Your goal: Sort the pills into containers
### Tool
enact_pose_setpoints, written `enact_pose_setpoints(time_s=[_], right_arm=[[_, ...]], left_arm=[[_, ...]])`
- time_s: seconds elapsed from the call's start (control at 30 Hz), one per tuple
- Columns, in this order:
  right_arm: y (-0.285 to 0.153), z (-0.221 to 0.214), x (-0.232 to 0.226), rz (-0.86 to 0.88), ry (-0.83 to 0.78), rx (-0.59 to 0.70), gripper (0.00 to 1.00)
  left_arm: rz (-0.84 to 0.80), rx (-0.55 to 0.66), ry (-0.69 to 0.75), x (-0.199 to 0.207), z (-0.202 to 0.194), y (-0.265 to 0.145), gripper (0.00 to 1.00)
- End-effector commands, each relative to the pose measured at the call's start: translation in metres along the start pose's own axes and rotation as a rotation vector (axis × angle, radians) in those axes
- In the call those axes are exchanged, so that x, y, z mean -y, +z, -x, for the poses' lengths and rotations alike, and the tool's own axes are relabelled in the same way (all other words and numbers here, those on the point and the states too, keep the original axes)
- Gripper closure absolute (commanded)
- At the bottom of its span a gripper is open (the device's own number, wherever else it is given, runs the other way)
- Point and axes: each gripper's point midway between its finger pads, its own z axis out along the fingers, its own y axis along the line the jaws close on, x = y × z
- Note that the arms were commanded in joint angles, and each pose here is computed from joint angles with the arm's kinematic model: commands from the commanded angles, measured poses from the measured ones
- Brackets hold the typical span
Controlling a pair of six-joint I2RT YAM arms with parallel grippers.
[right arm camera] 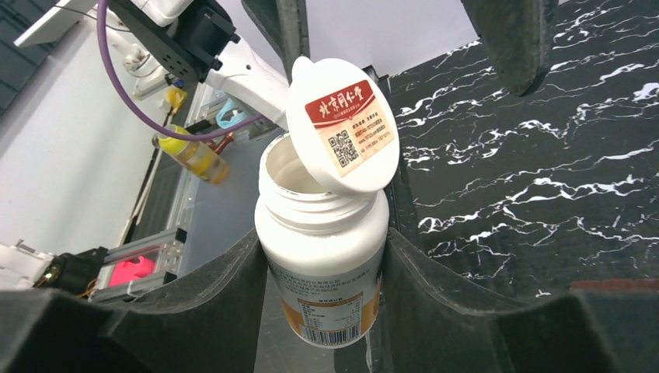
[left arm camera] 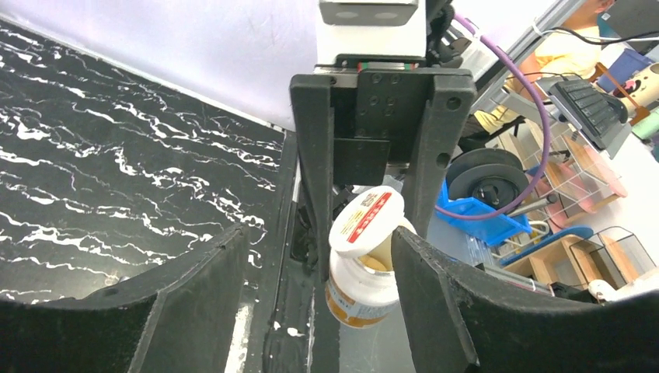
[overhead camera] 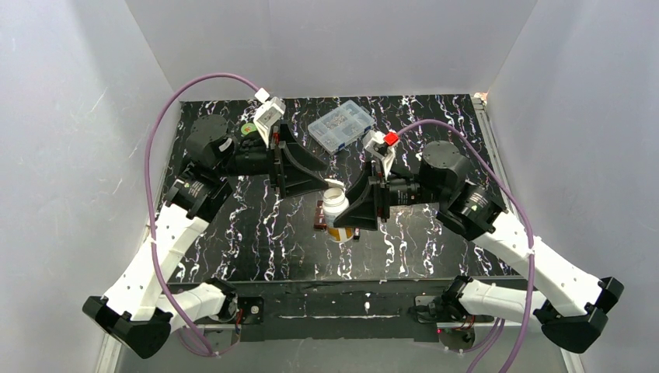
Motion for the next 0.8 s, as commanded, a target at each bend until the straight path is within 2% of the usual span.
enact_pose_setpoints(time_s=[0.0, 0.07, 0.33, 0.57, 0.77], right_arm=[[-0.002, 0.031, -0.022, 0.087, -0.057, 0.067, 0.99], [-0.001, 0.031, -0.023, 0.093, -0.056, 0.064, 0.99], [0.002, 0.037, -0.019, 0.08, -0.06, 0.071, 0.99], [0.006, 0.039, -0.019, 0.098, -0.059, 0.053, 0.99], [0.01, 0.035, -0.014, 0.096, -0.058, 0.04, 0.99]], left_arm=[[-0.058, 0.017, 0.031, 0.013, 0.008, -0.002, 0.36], [-0.07, 0.031, 0.044, 0.015, 0.011, -0.001, 0.38], [-0.105, 0.01, 0.017, 0.017, 0.006, 0.001, 0.62], [-0.091, 0.012, 0.022, 0.015, 0.006, 0.002, 0.66], [-0.128, 0.017, 0.006, 0.021, 0.007, 0.005, 0.82]])
